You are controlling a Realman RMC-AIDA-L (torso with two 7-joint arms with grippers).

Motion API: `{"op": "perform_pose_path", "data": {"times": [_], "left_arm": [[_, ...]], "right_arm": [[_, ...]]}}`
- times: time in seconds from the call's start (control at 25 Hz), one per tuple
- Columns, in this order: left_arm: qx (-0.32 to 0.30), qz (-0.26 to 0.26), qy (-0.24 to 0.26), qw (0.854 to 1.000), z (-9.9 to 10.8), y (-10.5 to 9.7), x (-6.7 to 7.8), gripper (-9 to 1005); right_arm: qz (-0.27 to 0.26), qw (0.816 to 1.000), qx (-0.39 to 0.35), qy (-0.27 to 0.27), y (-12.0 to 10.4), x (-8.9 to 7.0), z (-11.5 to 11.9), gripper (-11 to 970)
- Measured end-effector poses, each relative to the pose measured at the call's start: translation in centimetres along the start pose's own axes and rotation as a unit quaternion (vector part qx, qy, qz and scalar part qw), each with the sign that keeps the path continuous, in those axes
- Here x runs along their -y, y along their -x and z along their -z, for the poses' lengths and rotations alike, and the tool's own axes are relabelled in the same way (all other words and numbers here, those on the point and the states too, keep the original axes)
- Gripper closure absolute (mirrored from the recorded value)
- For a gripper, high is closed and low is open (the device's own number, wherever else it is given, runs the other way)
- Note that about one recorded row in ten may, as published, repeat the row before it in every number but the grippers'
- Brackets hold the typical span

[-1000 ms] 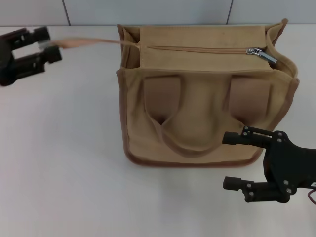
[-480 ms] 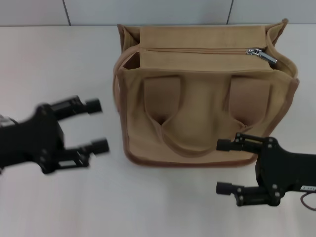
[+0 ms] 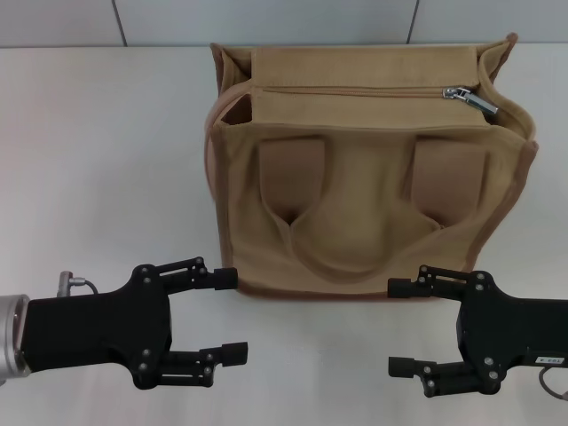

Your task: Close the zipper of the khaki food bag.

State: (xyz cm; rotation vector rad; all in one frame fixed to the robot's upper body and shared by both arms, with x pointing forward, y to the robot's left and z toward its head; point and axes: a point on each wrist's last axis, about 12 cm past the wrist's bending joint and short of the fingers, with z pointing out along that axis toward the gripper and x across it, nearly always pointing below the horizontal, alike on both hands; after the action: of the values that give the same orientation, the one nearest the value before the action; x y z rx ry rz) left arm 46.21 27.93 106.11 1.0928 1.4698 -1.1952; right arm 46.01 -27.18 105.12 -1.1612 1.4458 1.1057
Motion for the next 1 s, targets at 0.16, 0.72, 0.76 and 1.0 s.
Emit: {"op": "perform_pose_path", "data": {"times": [0.16,0.72,0.76,1.0], "left_arm": [[-0.004,0.004,0.000,1.000,0.42,-0.23,0.28,172],[-0.012,0.015,-0.012,1.000,0.68,-0.49,0.72,172],[-0.011,0.016,-0.012,1.000,0.70,-0.51,0.78,172],[-0.009,0.017,-0.015,1.000,0.76,-0.48,0.87,172]], "right_arm": [[0.006,1.000,0.000,-0.001,-0.13,-0.01,-0.16,134],[0.008,1.000,0.003,0.003,0.02,0.02,-0.16,134],[0.008,1.000,0.004,0.003,0.03,0.02,-0.12,134],[0.008,1.000,0.004,0.003,0.03,0.00,-0.11,134]]}}
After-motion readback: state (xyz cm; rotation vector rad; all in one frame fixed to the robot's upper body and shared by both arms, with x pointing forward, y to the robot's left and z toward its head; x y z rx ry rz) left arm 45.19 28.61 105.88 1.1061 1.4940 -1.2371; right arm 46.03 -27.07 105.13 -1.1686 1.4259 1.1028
